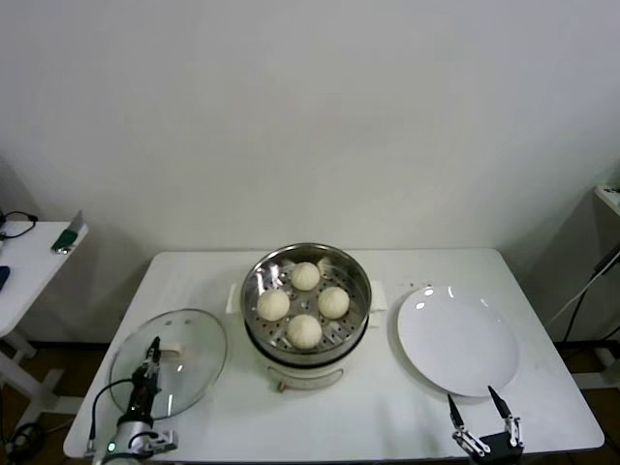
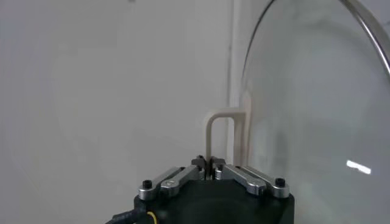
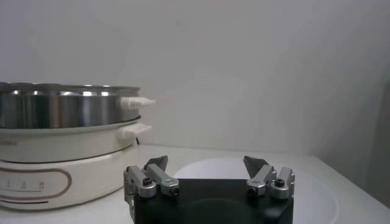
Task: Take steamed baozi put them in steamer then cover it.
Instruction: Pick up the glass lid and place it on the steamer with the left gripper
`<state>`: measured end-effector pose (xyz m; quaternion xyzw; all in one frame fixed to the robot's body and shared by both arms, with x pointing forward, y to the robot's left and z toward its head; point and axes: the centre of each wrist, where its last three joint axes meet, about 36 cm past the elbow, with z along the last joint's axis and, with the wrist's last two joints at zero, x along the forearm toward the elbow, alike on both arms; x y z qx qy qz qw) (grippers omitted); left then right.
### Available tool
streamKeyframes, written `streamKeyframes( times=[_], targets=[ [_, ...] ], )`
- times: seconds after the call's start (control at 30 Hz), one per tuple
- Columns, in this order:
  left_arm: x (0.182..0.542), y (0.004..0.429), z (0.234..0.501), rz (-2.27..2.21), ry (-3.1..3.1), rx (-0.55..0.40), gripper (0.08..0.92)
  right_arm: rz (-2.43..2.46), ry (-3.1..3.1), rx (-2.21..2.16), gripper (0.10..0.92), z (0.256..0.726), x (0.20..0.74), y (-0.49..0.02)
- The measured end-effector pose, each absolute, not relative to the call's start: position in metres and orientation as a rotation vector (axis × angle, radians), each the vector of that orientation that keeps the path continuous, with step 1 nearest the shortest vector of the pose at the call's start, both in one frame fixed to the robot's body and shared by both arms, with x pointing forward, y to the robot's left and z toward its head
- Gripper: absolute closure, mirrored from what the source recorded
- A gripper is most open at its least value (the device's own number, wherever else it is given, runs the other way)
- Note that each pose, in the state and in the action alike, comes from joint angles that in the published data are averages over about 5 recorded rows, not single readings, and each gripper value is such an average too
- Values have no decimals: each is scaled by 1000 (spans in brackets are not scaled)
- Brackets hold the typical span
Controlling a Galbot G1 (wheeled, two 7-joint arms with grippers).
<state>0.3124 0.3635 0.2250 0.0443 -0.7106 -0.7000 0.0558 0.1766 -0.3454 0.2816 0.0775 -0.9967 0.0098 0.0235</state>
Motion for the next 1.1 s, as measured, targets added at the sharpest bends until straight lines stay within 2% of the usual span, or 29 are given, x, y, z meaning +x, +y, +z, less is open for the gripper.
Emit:
streamKeyframes(
  times=[0.23,0.6,0.87,1.1],
  targets=[
    [322,378,264,-2116,-2191,217,862,54,-3086,233,200,285,179,-347],
    [355,384,369,-2086,-2211,307,862,95,-3071,235,200,286,181,-348],
    [367,340,433,-2065,-2250,307,862,93,-3066,249,200,288,186,-345],
    [370,286,463,-2085,-2261,263,862,89,-3067,254,200,287,191,-342]
  ],
)
